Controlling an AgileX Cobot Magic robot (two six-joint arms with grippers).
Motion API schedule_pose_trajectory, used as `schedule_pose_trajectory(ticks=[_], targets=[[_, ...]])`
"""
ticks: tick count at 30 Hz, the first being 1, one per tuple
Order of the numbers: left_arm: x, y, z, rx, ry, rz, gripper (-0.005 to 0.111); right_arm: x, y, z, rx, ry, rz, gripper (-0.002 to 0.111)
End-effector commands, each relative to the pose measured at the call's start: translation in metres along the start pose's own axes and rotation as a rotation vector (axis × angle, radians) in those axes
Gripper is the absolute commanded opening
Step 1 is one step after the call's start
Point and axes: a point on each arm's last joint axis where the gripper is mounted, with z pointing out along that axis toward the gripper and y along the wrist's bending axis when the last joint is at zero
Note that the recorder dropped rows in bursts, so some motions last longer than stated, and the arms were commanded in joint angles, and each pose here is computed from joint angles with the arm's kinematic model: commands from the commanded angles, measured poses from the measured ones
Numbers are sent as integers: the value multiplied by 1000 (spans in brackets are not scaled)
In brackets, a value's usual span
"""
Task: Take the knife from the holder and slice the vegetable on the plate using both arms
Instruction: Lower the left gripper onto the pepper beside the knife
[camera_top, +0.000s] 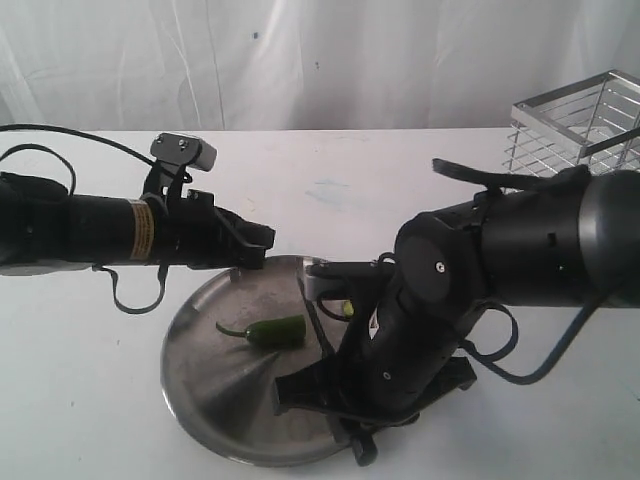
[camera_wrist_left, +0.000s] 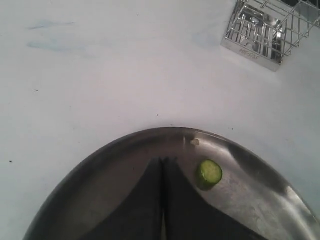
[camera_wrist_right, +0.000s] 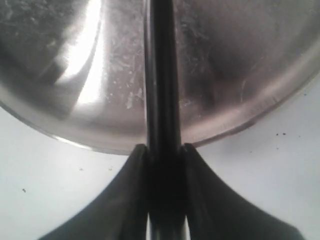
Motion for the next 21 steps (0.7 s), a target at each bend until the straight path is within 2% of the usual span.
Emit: schedule_pose_trajectory(ticks=[1, 9, 21], targets=[[7, 3, 9, 19, 21, -17, 0, -1, 1, 2, -4, 5, 17, 0], [19, 8, 18, 32, 49, -16, 0, -2, 2, 8, -18, 14, 33, 0], [19, 7, 19, 43, 43, -19, 0, -7, 3, 11, -32, -38, 20, 0]])
